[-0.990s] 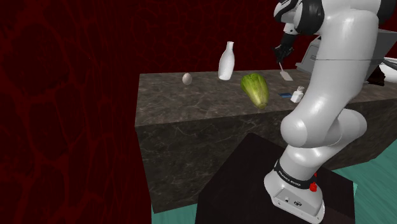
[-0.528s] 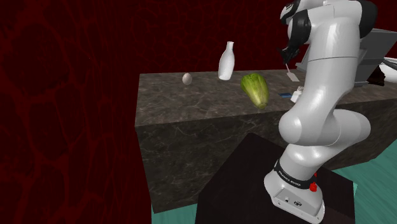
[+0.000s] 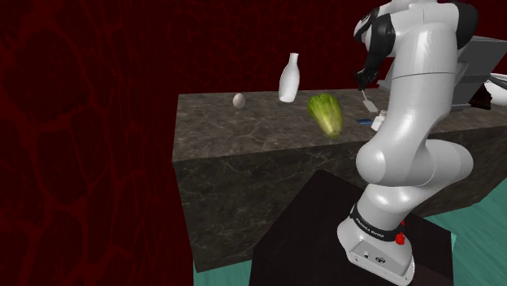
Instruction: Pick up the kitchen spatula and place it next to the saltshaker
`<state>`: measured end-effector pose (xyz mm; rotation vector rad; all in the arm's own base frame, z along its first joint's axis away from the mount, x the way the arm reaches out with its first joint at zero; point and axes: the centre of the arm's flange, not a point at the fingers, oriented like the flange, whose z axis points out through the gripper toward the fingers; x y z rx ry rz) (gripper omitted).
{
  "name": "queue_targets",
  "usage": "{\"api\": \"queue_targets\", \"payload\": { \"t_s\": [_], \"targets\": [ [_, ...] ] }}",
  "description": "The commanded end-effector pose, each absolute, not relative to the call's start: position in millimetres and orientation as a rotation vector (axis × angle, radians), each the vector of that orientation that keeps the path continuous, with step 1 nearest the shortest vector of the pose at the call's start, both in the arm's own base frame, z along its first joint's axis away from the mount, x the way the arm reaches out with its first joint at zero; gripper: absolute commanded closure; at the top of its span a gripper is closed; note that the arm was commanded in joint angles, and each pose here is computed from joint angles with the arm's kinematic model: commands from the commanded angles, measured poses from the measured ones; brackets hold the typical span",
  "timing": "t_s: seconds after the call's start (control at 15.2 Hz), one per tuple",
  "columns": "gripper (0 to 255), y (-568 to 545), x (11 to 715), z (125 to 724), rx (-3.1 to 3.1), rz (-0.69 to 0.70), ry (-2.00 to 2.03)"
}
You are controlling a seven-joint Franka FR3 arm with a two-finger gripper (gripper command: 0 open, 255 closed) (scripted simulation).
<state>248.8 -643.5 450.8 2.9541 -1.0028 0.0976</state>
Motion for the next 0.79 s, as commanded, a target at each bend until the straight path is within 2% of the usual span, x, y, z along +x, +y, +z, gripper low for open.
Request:
{"api": "queue_targets", "payload": {
  "t_s": [0.0, 0.73],
  "targets": [
    [255, -644, 249, 441, 2.954, 0.098, -1.003],
    [255, -644, 249, 383, 2.954, 0.098, -1.003]
  ]
}}
